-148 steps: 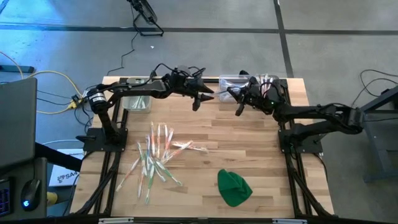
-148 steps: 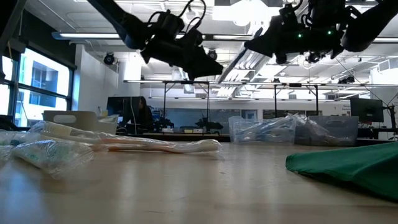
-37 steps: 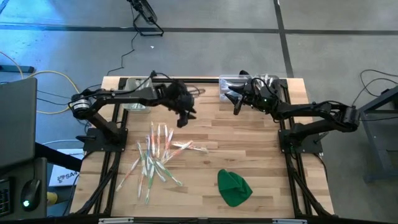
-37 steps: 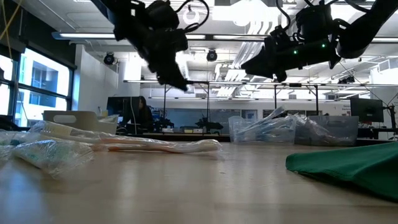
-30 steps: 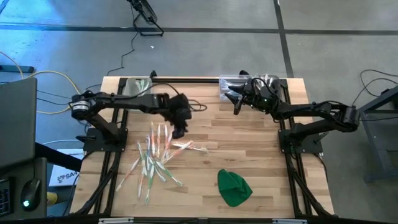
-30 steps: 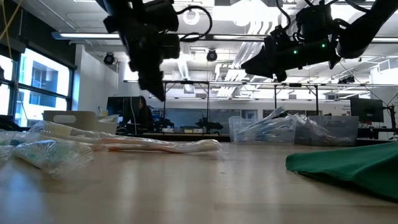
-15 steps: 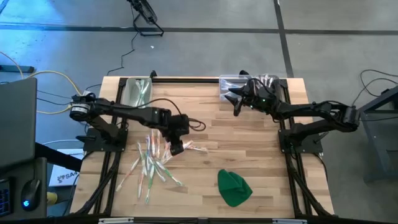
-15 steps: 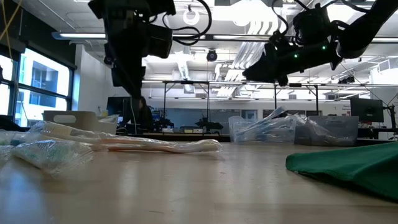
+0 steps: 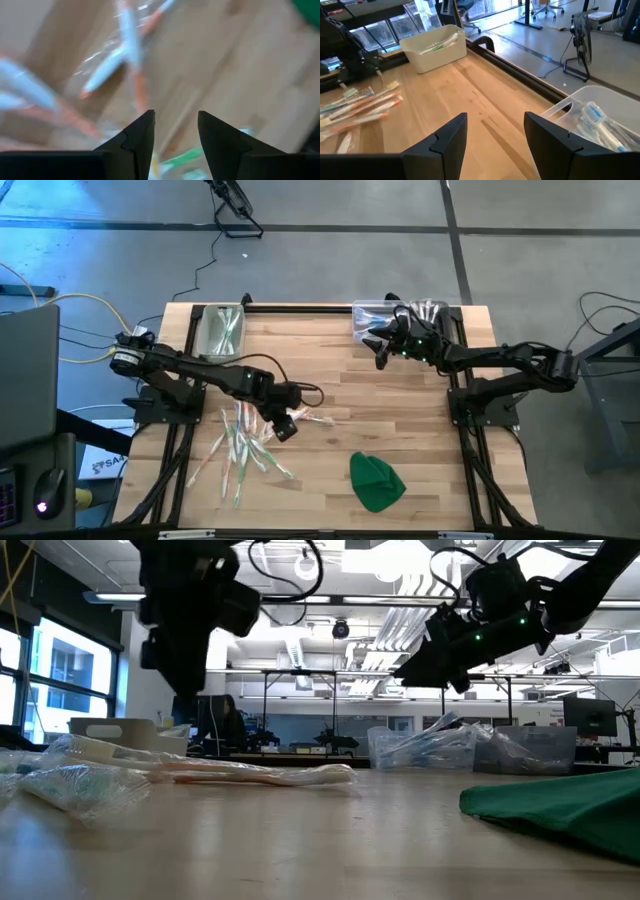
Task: Pick & Place Toothbrushes
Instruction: Put the orange toothbrush into the black bin
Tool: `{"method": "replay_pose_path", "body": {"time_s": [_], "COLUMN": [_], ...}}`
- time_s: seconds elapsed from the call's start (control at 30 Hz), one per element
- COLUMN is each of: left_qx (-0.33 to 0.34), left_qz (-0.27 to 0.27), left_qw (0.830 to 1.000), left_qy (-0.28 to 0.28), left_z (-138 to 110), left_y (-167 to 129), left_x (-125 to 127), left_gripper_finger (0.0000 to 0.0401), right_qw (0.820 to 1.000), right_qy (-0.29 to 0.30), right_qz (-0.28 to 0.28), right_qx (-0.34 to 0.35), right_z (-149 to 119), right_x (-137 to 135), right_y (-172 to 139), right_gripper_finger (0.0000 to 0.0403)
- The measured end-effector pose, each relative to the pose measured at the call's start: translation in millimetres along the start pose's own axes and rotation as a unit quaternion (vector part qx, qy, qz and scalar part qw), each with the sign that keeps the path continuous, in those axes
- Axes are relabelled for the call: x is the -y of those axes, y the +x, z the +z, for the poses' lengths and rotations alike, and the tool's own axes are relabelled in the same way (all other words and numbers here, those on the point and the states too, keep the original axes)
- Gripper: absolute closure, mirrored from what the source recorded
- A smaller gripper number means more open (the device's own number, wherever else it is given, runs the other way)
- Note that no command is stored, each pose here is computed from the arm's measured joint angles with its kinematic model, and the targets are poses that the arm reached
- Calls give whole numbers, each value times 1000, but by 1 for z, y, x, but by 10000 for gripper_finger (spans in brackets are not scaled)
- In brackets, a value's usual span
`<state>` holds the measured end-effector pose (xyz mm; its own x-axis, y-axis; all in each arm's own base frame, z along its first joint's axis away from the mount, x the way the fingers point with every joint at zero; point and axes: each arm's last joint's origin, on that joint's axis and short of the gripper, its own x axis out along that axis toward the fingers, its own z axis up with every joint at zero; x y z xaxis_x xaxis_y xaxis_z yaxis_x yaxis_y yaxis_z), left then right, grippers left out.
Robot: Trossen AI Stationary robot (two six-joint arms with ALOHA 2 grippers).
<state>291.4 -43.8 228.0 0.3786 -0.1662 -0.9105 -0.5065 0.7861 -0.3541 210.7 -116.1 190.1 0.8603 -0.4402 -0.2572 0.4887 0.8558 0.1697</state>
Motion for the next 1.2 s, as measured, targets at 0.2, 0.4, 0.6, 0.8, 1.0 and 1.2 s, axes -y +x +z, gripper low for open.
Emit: {"method": "replay_pose_path", "body": {"time_s": [0.2,0.4,0.6,0.8,1.0,1.2], "left_qx": [-6,1,4,-11,-44,-56], "left_qz": [71,65,69,88,112,101], "left_qw": [997,998,997,996,992,993], "left_qy": [-24,-26,-25,-27,-30,-32], "left_z": [-9,-7,-7,-6,-6,-3], "left_y": [0,0,0,15,39,55], "left_x": [-7,-6,-6,-7,-10,-9], "left_gripper_finger": [253,253,253,253,253,253], "right_qw": [1000,1000,1000,1000,999,999], "right_qy": [8,9,9,9,9,8], "right_qz": [-1,-4,-4,-4,-6,-12], "right_qx": [-8,-20,-21,-22,-34,-48], "right_z": [-2,-4,-4,-4,-7,-9], "right_x": [0,1,1,1,1,2], "right_y": [0,0,0,0,0,0], "right_gripper_finger": [213,213,213,213,213,213]}}
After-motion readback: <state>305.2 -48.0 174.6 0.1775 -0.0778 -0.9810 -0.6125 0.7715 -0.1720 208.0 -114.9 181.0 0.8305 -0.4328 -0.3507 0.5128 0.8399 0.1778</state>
